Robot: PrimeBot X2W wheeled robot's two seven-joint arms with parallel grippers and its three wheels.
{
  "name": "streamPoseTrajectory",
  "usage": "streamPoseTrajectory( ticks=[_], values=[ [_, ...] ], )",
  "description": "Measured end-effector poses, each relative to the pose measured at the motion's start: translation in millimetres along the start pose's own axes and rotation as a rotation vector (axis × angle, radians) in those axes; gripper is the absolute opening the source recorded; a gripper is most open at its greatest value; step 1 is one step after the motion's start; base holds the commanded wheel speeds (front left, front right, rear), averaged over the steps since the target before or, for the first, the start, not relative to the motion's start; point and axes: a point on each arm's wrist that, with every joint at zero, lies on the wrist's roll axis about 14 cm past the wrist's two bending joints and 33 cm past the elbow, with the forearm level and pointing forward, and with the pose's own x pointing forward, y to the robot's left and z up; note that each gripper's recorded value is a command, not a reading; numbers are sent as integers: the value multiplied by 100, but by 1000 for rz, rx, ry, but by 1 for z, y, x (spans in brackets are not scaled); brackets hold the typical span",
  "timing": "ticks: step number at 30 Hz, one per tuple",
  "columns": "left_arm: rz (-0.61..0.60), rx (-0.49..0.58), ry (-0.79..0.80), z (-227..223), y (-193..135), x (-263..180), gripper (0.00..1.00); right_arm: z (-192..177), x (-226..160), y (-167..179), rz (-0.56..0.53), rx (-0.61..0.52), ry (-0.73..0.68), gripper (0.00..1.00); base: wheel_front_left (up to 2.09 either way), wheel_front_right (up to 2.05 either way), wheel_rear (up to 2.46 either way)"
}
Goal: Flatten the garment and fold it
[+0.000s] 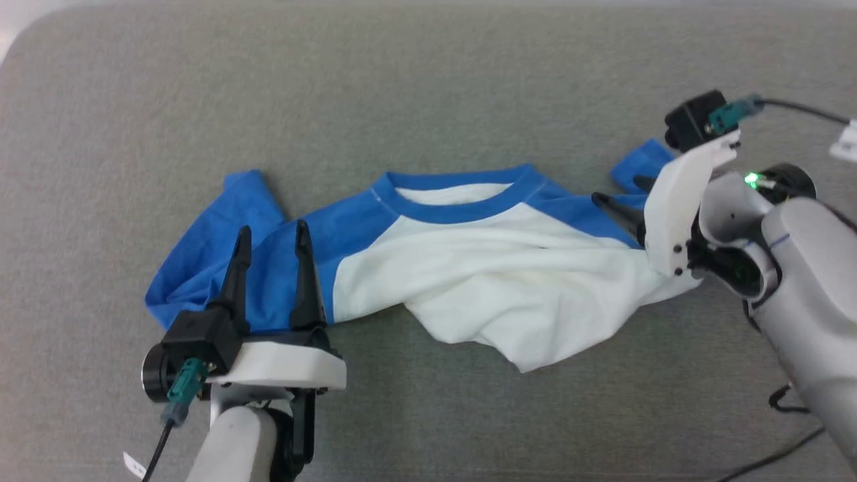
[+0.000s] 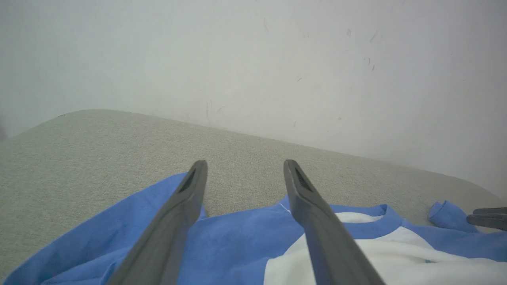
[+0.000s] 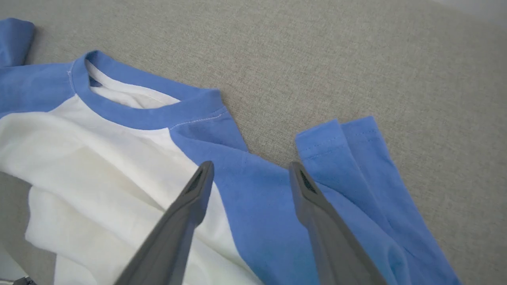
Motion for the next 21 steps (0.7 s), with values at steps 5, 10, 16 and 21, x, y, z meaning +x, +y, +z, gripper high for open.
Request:
streamPoseTrajectory(
  ticks=[5, 10, 16, 21],
  values=[
    [23, 1, 17, -9, 8, 6, 100, -17, 28, 0, 24, -14, 150, 100, 0, 0, 0],
    [34, 3, 37, -19, 14, 11, 100, -46, 47, -13, 3, 3, 293, 100, 0, 0, 0],
    [45, 12, 71, -31, 20, 10, 100, -54, 53, -13, 24, 45, 382, 0, 0, 0, 0],
    [20, 9, 88, -36, 15, 9, 100, -54, 47, -5, 46, 46, 344, 0, 0, 0, 0]
  ],
)
